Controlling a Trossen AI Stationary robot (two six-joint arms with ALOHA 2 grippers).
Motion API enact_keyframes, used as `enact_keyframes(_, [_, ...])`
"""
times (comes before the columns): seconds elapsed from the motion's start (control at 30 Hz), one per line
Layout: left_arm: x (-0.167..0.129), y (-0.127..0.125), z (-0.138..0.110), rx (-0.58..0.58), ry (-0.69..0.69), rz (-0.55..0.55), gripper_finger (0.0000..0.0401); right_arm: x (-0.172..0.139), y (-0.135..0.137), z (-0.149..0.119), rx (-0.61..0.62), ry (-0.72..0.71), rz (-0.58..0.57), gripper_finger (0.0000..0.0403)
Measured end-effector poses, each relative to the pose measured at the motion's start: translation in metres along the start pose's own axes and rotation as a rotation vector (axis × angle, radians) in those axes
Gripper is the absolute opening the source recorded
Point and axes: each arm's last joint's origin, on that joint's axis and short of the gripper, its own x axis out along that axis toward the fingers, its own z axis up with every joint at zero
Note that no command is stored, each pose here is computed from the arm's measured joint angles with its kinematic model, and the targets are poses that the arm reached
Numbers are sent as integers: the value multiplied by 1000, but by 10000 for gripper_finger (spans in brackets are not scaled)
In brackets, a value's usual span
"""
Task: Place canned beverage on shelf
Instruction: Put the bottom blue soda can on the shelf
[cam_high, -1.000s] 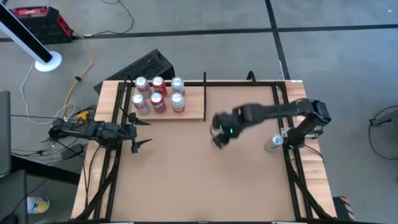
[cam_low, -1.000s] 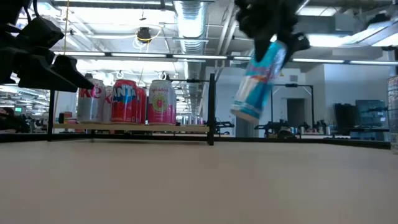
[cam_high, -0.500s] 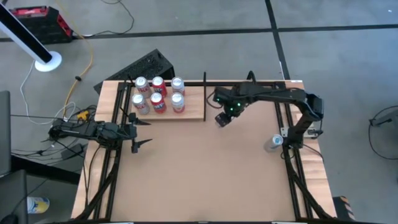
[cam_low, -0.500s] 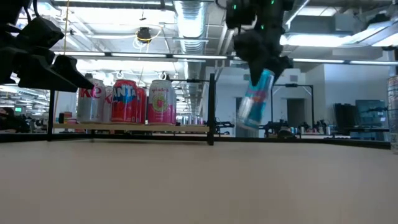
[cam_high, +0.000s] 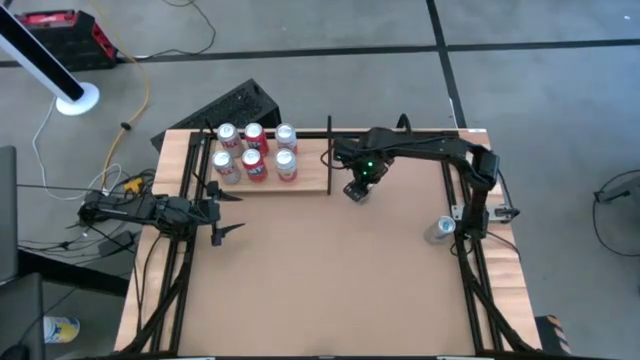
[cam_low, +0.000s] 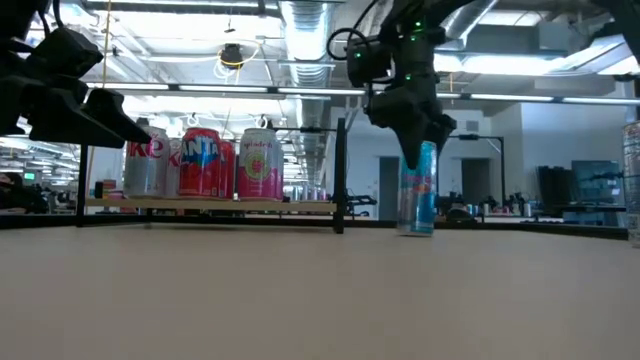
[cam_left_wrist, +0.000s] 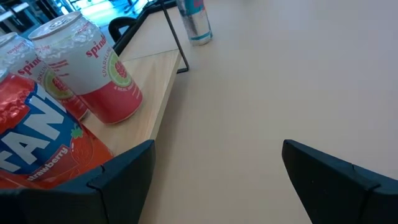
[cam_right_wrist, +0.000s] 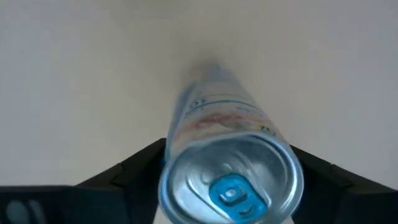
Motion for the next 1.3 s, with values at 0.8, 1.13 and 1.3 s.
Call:
enact_keyframes(0.8, [0, 0, 0, 0, 0, -3, 336, -97, 37, -27, 36, -403, -279, 358])
enact_keyframes(1.13, [0, 0, 0, 1, 0, -3, 336, -102, 55, -91, 73, -666, -243, 358])
enact_keyframes(1.3, [0, 0, 0, 1, 0, -4, 336, -76, 46, -107, 159, -739, -157, 358])
